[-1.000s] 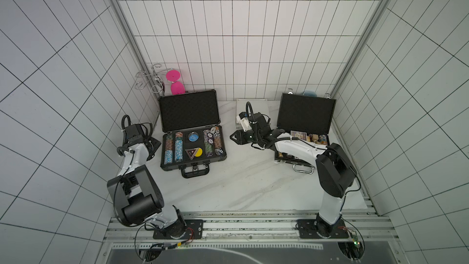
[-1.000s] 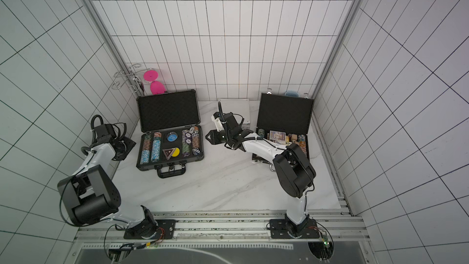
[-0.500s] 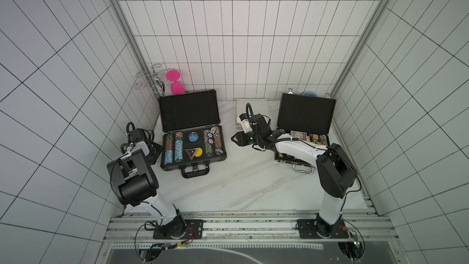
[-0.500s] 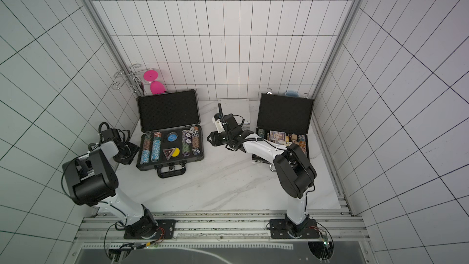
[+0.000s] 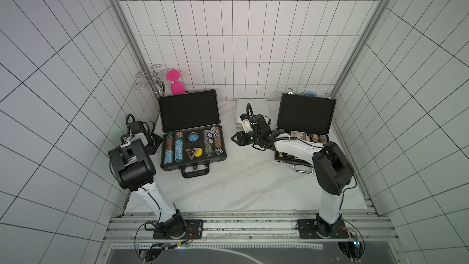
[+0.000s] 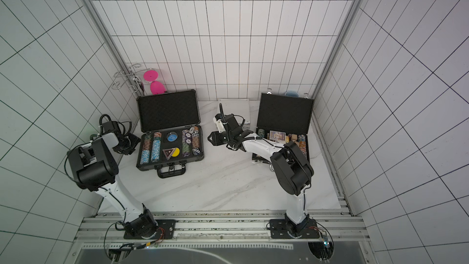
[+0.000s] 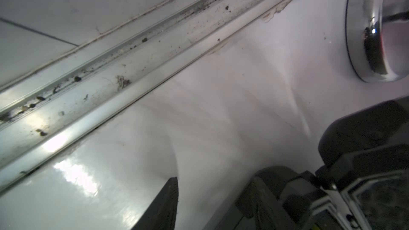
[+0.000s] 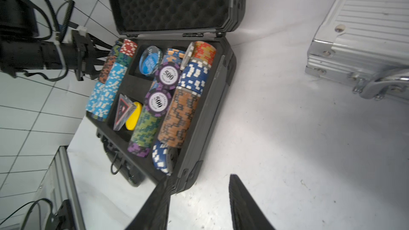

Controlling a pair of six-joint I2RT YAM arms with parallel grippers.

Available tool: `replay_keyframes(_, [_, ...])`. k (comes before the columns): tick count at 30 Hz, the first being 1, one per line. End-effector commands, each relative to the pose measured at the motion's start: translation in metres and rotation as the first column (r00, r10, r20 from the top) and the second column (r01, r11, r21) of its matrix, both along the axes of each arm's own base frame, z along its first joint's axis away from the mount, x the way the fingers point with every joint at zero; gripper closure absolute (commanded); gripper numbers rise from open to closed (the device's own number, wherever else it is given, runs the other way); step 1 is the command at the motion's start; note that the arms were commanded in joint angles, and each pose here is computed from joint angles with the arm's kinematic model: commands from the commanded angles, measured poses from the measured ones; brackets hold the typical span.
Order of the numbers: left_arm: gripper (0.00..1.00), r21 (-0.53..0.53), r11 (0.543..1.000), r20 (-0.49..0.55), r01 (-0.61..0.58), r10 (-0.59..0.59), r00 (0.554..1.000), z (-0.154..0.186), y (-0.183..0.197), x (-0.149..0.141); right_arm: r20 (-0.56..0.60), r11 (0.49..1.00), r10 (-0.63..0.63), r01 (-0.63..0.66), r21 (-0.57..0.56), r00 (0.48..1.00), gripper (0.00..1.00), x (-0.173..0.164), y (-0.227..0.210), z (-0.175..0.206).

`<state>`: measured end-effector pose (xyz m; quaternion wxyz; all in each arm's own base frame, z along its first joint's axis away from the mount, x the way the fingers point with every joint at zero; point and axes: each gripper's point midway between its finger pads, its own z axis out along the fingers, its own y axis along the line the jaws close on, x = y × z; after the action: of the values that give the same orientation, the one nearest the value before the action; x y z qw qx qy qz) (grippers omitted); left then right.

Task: Close the poker set cases
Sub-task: Move the poker set case to the center of the board.

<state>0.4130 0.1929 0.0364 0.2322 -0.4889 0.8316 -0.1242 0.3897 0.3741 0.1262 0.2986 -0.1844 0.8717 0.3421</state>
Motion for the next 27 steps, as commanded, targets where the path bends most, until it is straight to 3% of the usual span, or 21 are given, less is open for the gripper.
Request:
replay_keyframes(1, [0.46,-0.037,0.999,0.082,0.019,-0.016,0.996,0.006,-0.001,0.026,0.085,0.998,-0.043,0.038,0.053,0.996,0.52,0.051,0.019,0.033])
replay_keyframes(9, [0.45,-0.042,0.999,0.211,-0.011,0.019,0.977,0.021,0.012,0.051,0.174,0.991,-0.084,0.063,0.119,0.981,0.43,0.121,0.042,0.049])
replay_keyframes(15, [0.43,-0.047,0.999,0.307,0.023,-0.007,0.952,0.026,0.010,0.068,0.234,0.986,-0.086,0.049,0.159,0.968,0.36,0.148,0.055,0.052])
replay_keyframes(18, [0.43,-0.085,0.994,0.388,0.068,-0.030,0.921,0.032,0.003,0.081,0.234,0.979,-0.080,0.032,0.200,0.969,0.36,0.153,0.061,0.045])
replay_keyframes(24, [0.46,-0.053,0.983,0.510,0.175,-0.124,0.851,0.056,-0.012,0.099,0.233,0.974,-0.038,-0.016,0.227,0.972,0.34,0.149,0.073,0.034])
replay_keyframes(27, [0.50,-0.007,0.985,0.502,0.171,-0.144,0.853,0.062,-0.012,0.092,0.232,0.976,-0.023,-0.029,0.218,0.972,0.35,0.143,0.076,0.031])
